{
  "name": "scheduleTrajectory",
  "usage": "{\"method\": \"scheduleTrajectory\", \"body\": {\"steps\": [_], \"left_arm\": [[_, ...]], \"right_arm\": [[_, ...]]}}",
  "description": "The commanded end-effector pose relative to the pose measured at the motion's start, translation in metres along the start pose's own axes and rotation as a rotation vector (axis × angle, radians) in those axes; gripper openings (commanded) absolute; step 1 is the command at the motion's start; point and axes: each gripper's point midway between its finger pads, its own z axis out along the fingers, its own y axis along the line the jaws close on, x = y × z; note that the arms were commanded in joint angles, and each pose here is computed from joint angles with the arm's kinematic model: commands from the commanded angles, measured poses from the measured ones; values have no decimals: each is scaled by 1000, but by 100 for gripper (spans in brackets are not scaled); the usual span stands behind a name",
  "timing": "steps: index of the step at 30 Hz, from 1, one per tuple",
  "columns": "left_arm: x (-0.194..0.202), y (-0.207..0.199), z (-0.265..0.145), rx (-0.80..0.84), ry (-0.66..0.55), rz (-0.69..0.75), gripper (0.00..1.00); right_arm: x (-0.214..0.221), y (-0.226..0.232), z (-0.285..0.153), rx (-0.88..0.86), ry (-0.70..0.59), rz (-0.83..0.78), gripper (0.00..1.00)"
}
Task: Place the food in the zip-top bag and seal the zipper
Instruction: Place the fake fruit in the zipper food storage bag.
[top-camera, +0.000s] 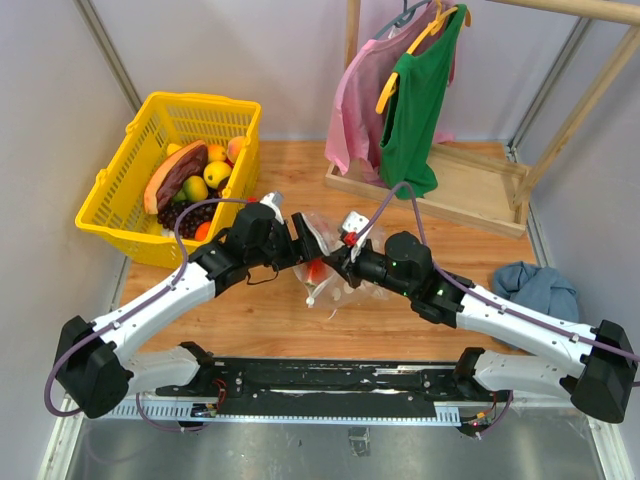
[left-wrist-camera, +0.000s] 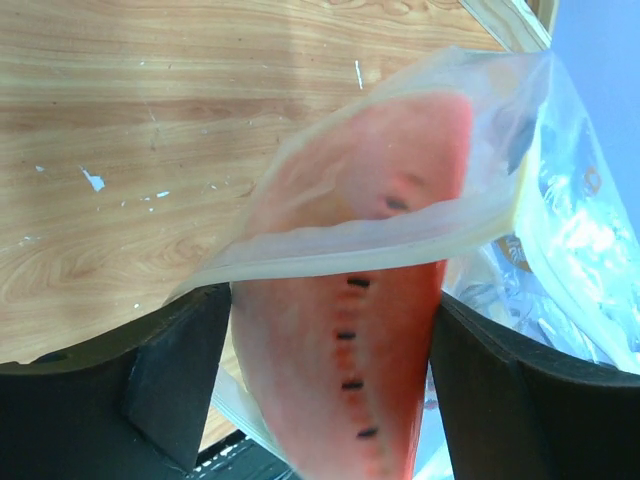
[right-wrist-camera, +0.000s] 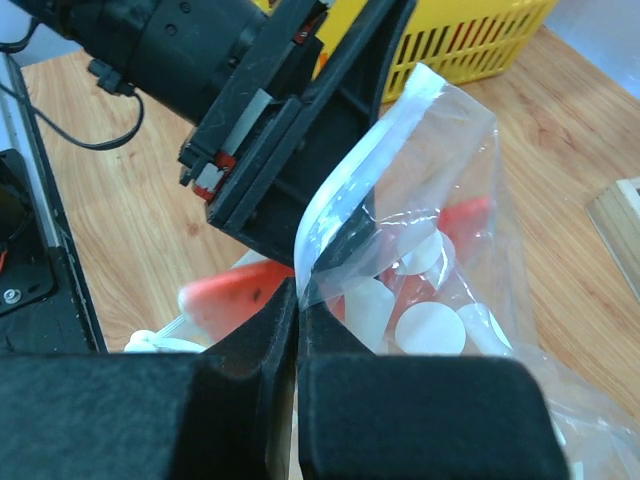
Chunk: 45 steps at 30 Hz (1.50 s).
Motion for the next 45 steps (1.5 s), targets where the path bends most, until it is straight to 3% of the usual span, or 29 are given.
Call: {"method": "scheduleTrajectory", "body": {"steps": [1, 7, 18, 23, 32, 37, 43, 45], "left_arm": [[-10, -7, -4, 7, -51, 14, 83], [-16, -10, -15, 4, -76, 39, 89], [-22, -19, -49, -11, -68, 92, 88], [-28, -6, -62, -91, -103, 102, 87], [-20, 18, -34, -174, -76, 105, 80], [-16, 24, -12, -177, -62, 93, 63], [-21, 9, -10, -135, -56, 99, 15], [-28, -5, -19, -102, -72, 110, 3]], "right_arm": [[-4, -13, -1, 103, -23, 46, 1], [2, -33, -5, 218, -4, 99, 1], [7, -51, -11, 317, 14, 163, 1], [8, -56, -13, 348, 27, 177, 1], [2, -55, -14, 339, 16, 197, 1], [0, -55, -15, 338, 10, 200, 1], [3, -68, -24, 413, 39, 189, 1], [5, -76, -29, 455, 68, 184, 1]]}}
